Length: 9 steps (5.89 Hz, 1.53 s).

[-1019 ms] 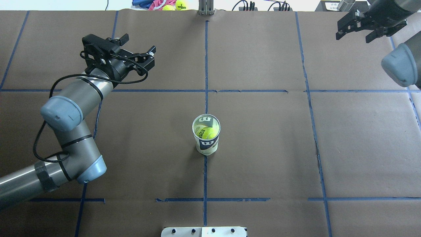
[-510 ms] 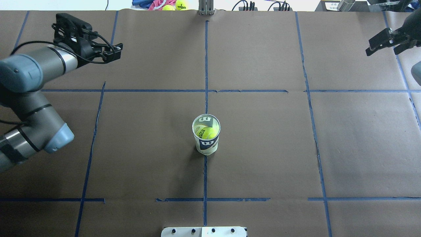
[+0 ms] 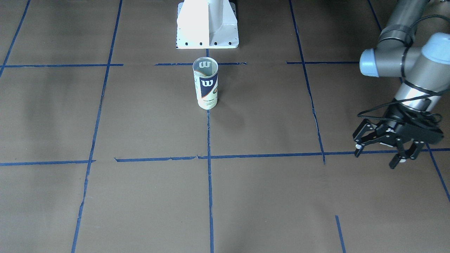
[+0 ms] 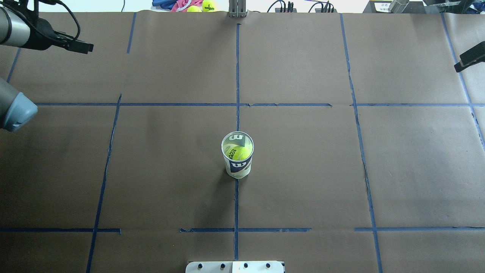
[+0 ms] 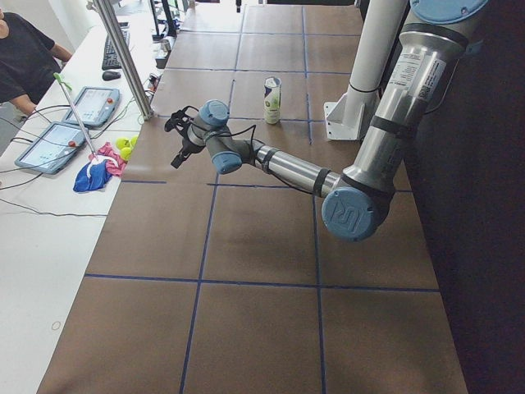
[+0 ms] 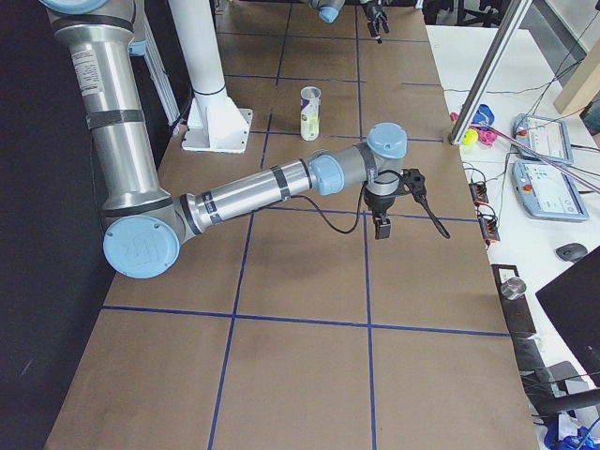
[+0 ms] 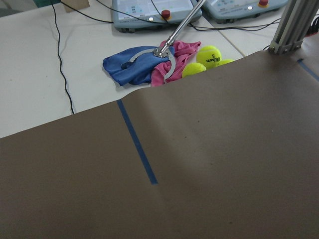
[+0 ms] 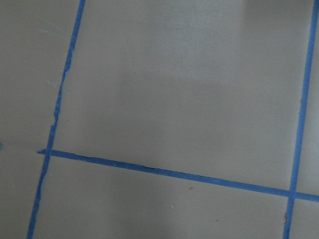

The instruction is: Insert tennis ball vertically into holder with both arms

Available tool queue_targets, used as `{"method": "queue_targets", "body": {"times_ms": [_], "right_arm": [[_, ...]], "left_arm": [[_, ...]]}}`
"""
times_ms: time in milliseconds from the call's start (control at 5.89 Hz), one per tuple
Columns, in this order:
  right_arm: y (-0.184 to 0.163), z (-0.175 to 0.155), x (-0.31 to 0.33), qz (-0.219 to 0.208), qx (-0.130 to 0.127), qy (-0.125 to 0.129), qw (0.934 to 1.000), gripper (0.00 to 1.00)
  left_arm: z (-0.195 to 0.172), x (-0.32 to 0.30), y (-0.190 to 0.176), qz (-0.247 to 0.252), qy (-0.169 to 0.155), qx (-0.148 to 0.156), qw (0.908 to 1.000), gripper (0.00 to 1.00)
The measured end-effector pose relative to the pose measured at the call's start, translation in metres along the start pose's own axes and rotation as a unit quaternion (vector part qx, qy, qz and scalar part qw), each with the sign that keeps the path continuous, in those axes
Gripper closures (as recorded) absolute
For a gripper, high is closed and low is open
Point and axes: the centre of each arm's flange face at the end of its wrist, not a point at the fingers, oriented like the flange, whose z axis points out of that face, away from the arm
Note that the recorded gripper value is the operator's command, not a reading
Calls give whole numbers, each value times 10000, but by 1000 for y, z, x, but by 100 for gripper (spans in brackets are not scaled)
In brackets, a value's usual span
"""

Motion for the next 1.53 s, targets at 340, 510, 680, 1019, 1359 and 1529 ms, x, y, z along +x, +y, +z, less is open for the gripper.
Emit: {"method": "queue_targets", "body": {"times_ms": [340,510,680,1019,1359,1529], "right_arm": [[13,12,47,-118,-169,69,9998,0],[22,18,63,-47,-246,77,9997,0],[31,22,78,76,-305,94,9995,0],[41,23,106,266,-347,117,9990,0],[53,30,119,251,-443,76,9987,0],[59,34,125,268,-495,45,9984,0]], "left_arm": [[-18,-74,24,103,-377,-773,9962,0],[-38,-117,44,-180,-285,-1197,9922,0],[-61,-156,68,-360,-53,-1465,9885,0],[-96,-218,109,-915,-47,-1808,9792,0],[-140,-274,150,-1831,-222,-2080,9606,0],[-147,-289,178,-1971,-184,-2355,9515,0]]}}
